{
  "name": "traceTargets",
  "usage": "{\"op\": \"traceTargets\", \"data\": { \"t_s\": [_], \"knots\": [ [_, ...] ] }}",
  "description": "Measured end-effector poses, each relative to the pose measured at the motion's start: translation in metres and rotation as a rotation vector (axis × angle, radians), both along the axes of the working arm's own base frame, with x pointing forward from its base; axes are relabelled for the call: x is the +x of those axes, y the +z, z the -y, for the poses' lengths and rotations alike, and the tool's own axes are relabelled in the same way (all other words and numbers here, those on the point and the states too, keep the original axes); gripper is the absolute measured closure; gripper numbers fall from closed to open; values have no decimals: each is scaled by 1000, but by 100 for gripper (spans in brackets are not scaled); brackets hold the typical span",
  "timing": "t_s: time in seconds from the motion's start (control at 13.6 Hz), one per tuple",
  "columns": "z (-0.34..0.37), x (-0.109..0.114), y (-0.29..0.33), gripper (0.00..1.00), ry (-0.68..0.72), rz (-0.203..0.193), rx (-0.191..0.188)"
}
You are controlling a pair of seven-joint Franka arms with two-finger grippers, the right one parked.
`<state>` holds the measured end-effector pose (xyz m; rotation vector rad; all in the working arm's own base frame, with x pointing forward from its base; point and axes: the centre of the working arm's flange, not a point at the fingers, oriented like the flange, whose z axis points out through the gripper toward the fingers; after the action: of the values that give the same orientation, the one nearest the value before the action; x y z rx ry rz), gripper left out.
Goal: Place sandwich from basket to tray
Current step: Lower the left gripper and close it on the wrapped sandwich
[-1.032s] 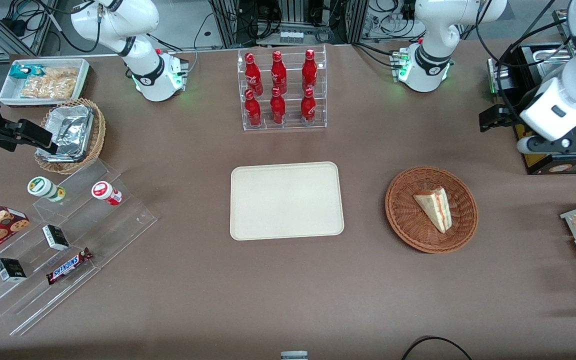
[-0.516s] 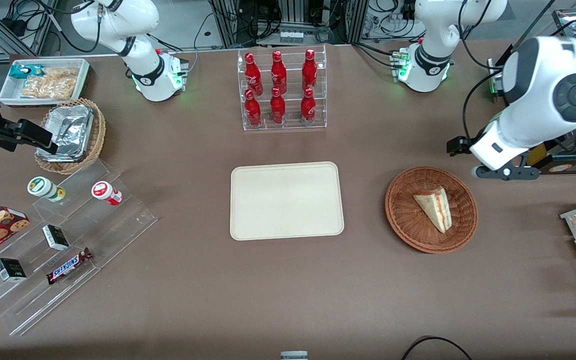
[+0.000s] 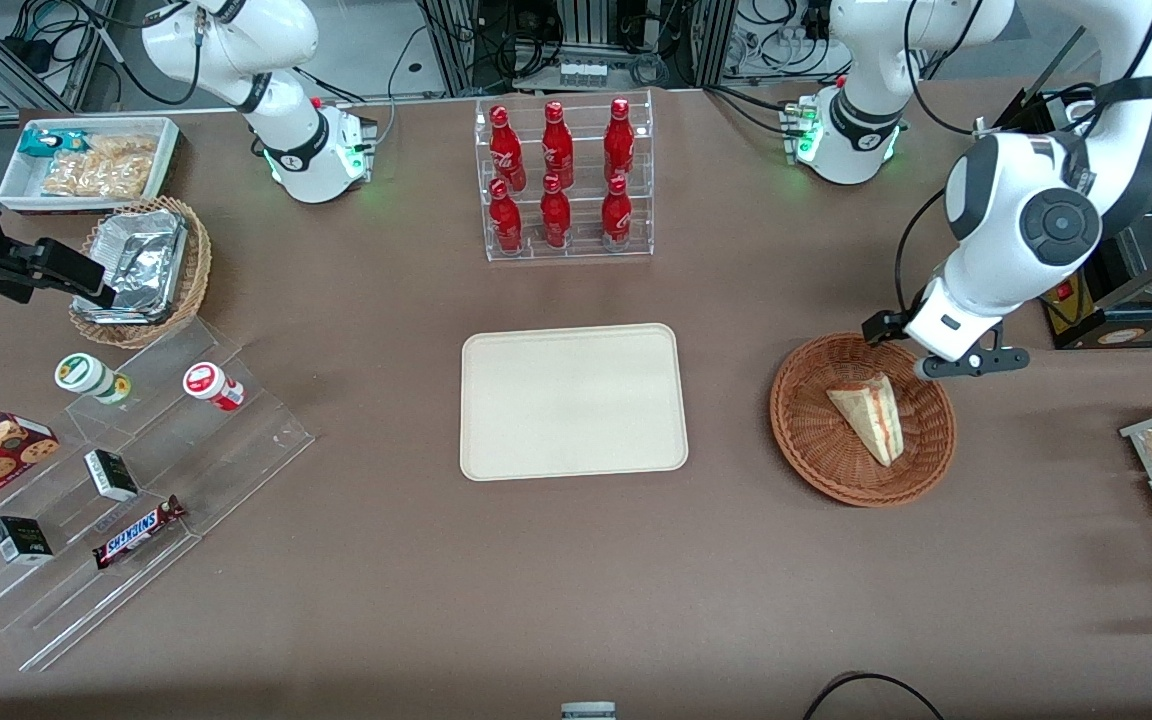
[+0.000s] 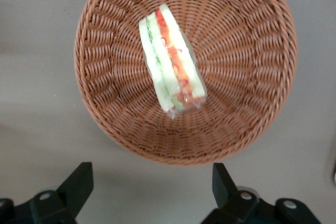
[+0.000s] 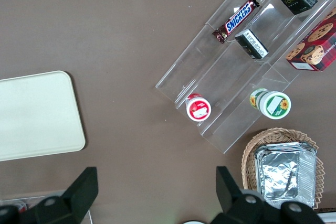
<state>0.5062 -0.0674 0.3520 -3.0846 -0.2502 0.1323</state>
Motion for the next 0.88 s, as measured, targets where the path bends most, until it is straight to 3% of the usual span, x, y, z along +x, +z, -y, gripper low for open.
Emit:
{"op": "traceTargets", "data": {
  "t_s": [0.52,0.66,0.88],
  "knots": [
    [4,23,-60,0,408,90,-2],
    [5,27,-73,0,441,107,-8],
    [5,27,-88,0,450,95,-5]
  ]
}}
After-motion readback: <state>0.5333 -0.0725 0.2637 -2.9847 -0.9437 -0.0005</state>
